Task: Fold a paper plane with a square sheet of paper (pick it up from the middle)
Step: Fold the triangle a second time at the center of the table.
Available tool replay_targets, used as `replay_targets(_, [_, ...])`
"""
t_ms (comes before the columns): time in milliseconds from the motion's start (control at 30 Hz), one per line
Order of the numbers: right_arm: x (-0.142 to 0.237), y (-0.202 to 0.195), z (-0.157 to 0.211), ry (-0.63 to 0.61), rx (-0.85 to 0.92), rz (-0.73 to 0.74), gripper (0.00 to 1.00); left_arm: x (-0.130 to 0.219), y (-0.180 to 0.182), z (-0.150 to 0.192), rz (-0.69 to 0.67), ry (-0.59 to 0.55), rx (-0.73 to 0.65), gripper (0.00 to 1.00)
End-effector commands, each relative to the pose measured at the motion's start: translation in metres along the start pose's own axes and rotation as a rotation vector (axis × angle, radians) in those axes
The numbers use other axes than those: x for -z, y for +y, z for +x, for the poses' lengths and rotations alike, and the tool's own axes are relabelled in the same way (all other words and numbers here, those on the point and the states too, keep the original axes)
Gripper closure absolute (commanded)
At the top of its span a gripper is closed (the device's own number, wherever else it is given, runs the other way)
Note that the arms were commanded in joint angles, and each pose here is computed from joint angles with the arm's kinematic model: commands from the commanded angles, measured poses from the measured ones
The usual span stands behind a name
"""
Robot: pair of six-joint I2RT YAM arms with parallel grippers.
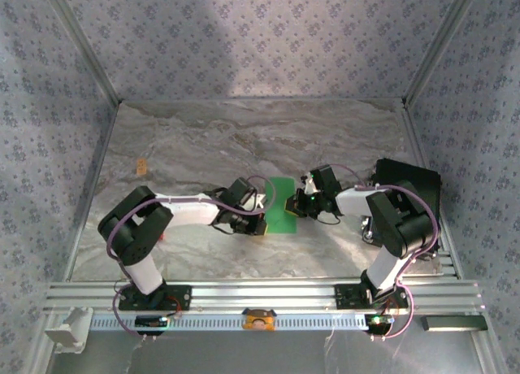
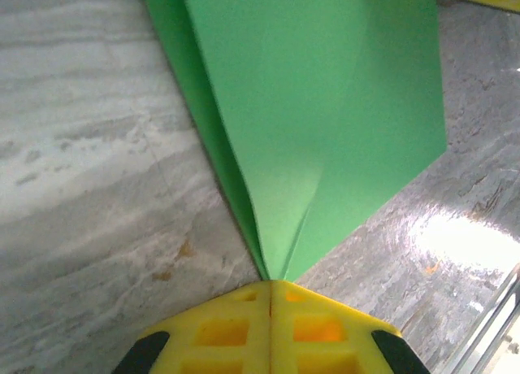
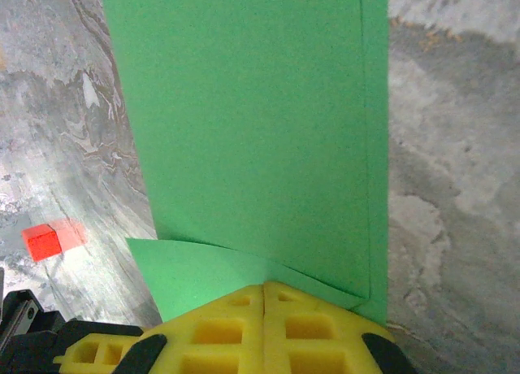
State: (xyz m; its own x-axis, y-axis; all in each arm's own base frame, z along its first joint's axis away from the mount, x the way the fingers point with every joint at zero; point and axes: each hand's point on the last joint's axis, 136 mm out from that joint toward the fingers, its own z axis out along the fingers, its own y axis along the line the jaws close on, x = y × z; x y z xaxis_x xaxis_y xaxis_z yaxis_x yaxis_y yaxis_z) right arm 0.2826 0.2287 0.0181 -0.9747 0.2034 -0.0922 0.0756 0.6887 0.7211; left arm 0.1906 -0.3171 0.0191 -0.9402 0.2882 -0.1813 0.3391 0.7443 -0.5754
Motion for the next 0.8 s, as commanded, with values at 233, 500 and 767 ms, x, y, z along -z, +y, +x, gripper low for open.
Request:
replay_targets(233, [0.0,-0.02,0.008,0.017,-0.037,0.089,0.98,0.03,-0.022,-0.009,0.046,-0.074,-0.03,0.94])
replay_targets(500, [0.015,0.026,-0.006,-0.028,0.066,-0.014,0.8,0.035,-0.028,-0.072,0.083,-0.18,0.018,0.94])
replay_targets(767, [0.047,0.014,-0.003,-0.096,0.05,0.08,0.67,0.012,-0.024,-0.091,0.065,-0.133,0.027,0.94])
